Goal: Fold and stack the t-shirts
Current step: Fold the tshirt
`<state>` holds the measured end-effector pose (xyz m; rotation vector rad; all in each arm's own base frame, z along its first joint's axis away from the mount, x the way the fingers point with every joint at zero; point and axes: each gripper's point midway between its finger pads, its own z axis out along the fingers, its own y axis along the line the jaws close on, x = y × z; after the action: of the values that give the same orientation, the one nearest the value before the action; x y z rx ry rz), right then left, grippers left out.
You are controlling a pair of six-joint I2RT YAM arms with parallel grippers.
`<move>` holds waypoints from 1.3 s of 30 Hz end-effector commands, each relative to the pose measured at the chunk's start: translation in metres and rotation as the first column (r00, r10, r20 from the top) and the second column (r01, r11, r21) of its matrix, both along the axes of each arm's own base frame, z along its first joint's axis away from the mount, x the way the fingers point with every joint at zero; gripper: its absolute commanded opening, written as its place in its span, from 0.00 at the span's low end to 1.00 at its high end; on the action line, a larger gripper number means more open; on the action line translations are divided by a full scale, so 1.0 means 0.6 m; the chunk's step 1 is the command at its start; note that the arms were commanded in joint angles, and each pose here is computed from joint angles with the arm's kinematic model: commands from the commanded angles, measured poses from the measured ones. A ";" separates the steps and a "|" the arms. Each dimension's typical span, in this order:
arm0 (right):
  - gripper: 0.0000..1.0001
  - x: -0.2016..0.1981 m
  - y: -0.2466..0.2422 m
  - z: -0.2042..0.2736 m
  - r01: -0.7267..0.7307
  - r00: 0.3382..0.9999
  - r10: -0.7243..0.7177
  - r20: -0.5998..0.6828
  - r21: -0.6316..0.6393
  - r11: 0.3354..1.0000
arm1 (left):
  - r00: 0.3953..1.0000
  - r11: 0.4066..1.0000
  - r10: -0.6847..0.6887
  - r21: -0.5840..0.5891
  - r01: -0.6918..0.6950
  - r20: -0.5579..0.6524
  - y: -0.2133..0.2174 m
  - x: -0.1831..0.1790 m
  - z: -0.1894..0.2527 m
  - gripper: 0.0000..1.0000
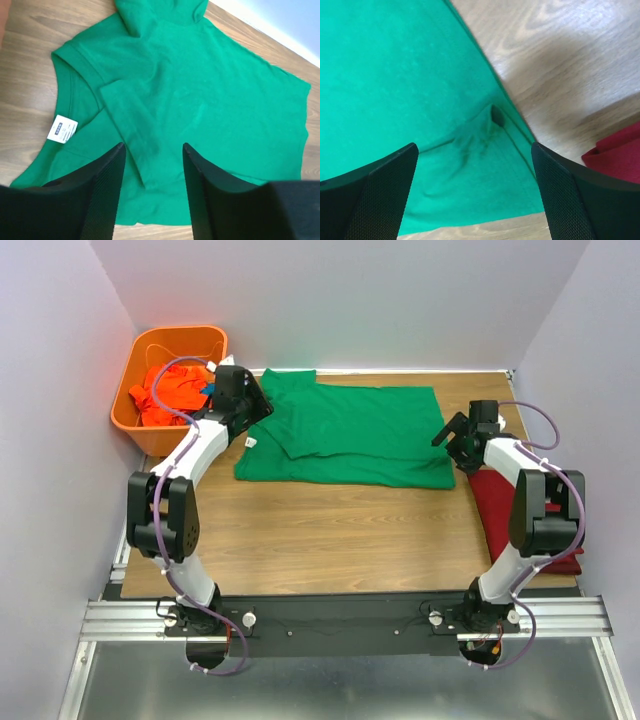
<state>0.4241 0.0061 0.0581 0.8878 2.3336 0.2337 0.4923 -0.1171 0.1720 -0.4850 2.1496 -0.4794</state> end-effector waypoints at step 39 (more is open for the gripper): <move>0.57 -0.128 -0.013 -0.061 0.094 0.990 -0.097 -0.105 -0.040 0.995 | 0.933 0.962 0.272 0.055 -0.267 -0.236 0.093 -0.190 -0.203 0.44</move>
<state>0.3438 0.0155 0.0244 0.9857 2.3944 0.1912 0.3676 -0.0723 0.0527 -0.8226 2.3054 -0.3032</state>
